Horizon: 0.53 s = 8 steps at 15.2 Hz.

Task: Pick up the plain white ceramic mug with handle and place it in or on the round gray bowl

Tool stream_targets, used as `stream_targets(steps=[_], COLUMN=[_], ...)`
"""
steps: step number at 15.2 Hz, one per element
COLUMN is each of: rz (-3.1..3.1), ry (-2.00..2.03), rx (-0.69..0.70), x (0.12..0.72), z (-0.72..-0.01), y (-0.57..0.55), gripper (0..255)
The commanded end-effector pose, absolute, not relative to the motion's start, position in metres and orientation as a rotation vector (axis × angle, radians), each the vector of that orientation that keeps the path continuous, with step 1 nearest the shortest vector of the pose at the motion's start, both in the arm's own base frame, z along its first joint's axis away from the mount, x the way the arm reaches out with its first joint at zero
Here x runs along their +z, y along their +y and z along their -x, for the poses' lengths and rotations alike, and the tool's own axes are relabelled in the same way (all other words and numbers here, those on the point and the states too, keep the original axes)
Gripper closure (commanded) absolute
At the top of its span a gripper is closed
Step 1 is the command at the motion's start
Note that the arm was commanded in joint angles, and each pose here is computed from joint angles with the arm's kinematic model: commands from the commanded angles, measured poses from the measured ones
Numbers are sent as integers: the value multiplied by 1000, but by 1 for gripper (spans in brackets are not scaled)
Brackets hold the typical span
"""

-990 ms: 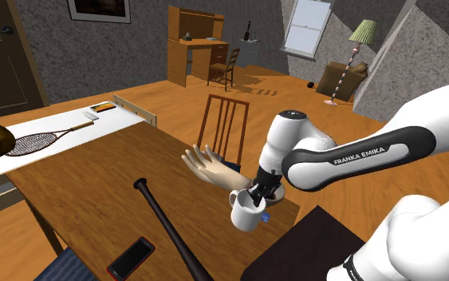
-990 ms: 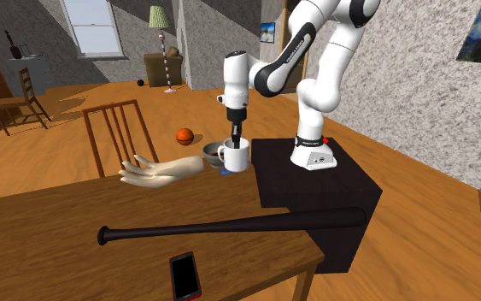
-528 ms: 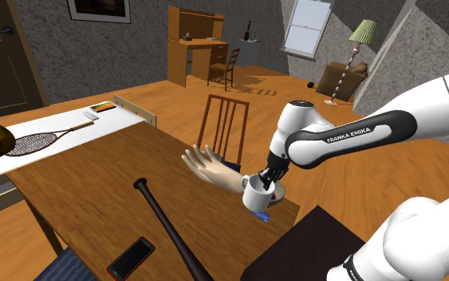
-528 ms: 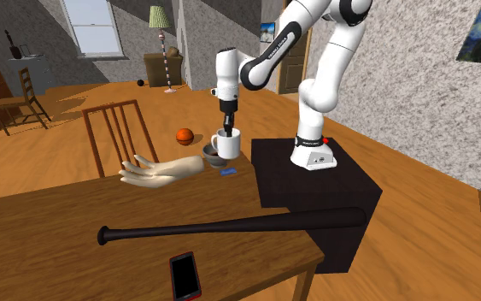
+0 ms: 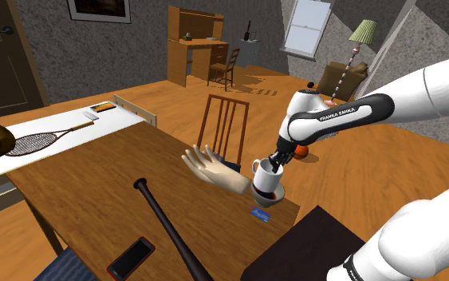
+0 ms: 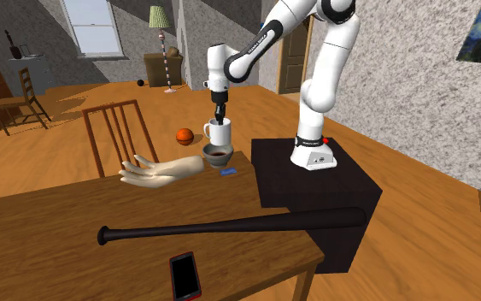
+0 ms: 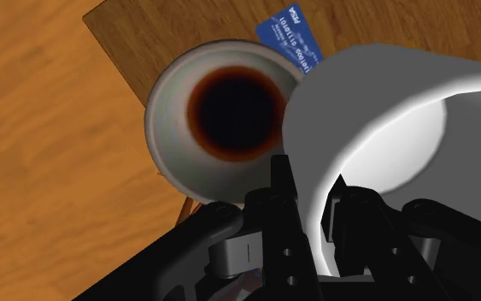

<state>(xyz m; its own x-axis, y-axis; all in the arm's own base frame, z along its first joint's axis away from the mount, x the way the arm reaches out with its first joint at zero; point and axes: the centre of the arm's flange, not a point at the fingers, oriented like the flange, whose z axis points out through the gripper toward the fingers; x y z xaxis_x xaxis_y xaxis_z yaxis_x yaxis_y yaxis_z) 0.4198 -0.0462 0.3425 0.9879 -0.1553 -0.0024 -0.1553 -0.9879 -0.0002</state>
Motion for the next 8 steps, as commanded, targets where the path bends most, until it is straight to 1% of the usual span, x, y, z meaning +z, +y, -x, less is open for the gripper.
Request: stream_targets(steps=[1,6,8], rz=[3133,3133,3133], ry=[243,243,243], rx=[4,4,4], x=[343,347,336], z=[-429,-454,-454], y=[-72,-135,-135], gripper=[255,255,255])
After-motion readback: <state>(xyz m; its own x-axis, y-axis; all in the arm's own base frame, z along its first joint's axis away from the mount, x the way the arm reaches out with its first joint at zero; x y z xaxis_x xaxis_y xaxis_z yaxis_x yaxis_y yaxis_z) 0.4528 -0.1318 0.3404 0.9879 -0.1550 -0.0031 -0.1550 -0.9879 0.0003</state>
